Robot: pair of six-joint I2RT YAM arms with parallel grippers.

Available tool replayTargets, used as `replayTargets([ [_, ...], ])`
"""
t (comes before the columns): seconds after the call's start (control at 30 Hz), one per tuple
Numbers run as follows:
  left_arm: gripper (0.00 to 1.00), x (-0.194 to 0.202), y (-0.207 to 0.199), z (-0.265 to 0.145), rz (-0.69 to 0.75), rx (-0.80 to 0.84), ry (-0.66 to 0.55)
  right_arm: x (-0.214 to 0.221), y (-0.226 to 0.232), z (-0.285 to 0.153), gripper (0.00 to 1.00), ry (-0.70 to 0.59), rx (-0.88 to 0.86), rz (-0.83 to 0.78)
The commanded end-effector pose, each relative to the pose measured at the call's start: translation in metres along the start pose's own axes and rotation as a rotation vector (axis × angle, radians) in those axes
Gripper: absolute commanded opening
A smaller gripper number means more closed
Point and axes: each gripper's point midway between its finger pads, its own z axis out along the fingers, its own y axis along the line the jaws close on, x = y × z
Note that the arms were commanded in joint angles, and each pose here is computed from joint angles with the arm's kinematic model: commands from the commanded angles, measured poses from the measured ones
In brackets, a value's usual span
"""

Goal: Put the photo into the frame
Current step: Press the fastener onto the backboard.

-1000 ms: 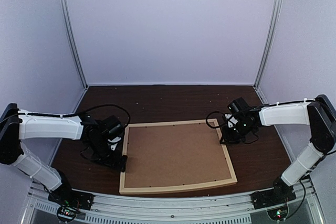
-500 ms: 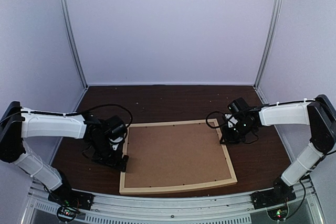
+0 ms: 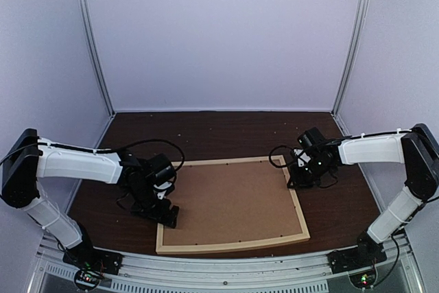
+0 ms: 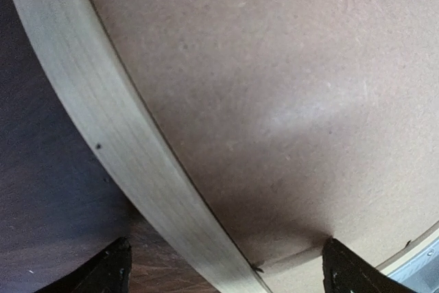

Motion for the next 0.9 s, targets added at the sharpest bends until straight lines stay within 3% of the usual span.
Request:
replayTargets([
  [0.0,0.98,-0.014,-0.011,-0.003,0.025,0.025,-0.086,0.03,-0.021,0.023,0.05,0.097,0.072,0.039],
  [0.37,0.98,-0.023,-0.01,-0.039,0.073,0.037,-0.207,0.03,-0.019,0.025,0.05,0.1,0.064,0.035],
  [0.6,0.97,-0.008,0.03,-0.036,0.032,-0.185,-0.119,0.032,-0.021,0.027,0.05,0.105,0.066,0.037],
  [0.87,0.97,0.0,0.039,-0.029,0.009,-0.218,-0.094,0.035,-0.021,0.029,0.05,0.113,0.063,0.039],
])
